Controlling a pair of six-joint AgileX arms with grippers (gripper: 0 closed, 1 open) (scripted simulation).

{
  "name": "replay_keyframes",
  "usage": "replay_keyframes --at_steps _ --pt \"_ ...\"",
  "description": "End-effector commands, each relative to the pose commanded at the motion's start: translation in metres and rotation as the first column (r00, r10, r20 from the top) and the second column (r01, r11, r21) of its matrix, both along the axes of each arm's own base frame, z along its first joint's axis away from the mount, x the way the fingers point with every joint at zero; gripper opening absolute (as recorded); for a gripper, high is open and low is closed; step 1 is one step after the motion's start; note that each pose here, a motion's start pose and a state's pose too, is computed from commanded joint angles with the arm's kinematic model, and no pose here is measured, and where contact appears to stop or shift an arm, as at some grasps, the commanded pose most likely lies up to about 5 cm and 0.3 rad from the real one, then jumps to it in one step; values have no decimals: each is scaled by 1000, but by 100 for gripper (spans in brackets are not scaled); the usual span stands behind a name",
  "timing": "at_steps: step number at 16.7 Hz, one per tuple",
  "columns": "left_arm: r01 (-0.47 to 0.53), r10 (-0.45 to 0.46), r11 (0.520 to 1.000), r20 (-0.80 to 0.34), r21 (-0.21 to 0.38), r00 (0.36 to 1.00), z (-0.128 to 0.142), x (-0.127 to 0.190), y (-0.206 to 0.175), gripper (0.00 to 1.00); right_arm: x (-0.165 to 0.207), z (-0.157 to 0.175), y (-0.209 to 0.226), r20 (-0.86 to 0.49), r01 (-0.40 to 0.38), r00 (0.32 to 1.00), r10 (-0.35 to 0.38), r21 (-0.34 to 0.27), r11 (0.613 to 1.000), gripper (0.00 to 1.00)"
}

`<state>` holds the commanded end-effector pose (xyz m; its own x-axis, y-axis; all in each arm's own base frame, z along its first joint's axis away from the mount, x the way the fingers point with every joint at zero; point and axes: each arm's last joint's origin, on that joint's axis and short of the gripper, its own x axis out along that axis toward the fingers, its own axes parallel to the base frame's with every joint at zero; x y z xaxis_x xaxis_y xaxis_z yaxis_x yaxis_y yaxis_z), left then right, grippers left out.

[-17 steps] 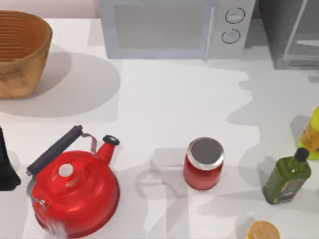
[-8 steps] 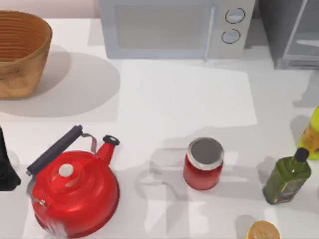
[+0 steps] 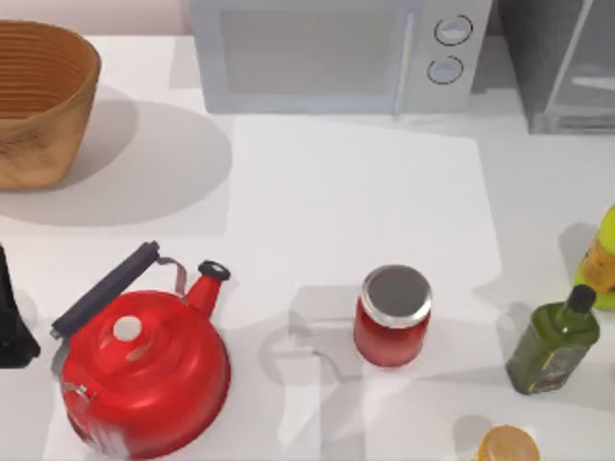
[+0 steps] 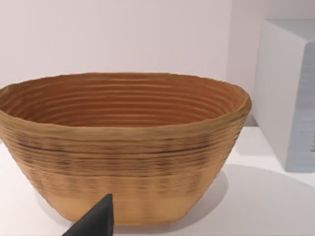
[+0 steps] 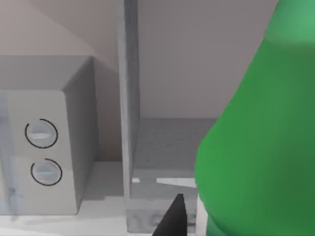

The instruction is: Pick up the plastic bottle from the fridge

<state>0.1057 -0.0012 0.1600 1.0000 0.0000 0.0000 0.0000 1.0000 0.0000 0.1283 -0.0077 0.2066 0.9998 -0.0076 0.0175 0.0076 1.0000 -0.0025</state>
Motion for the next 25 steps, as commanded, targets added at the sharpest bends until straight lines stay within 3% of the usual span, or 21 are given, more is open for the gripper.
replay_keyframes --at_steps 6,13,20,25 --pt "0 0 1000 0 0 1000 0 0 0 100 -22 -43 6 -15 -7 1000 7 3 1000 0" --pt "0 0 1000 0 0 1000 0 0 0 100 -22 -46 6 -18 -6 1000 6 4 1000 0" --pt "0 0 1000 0 0 1000 0 0 0 100 -7 7 16 39 9 999 -10 20 1000 0" --pt "0 0 1000 0 0 1000 0 0 0 100 47 32 48 -51 26 998 -25 32 999 0"
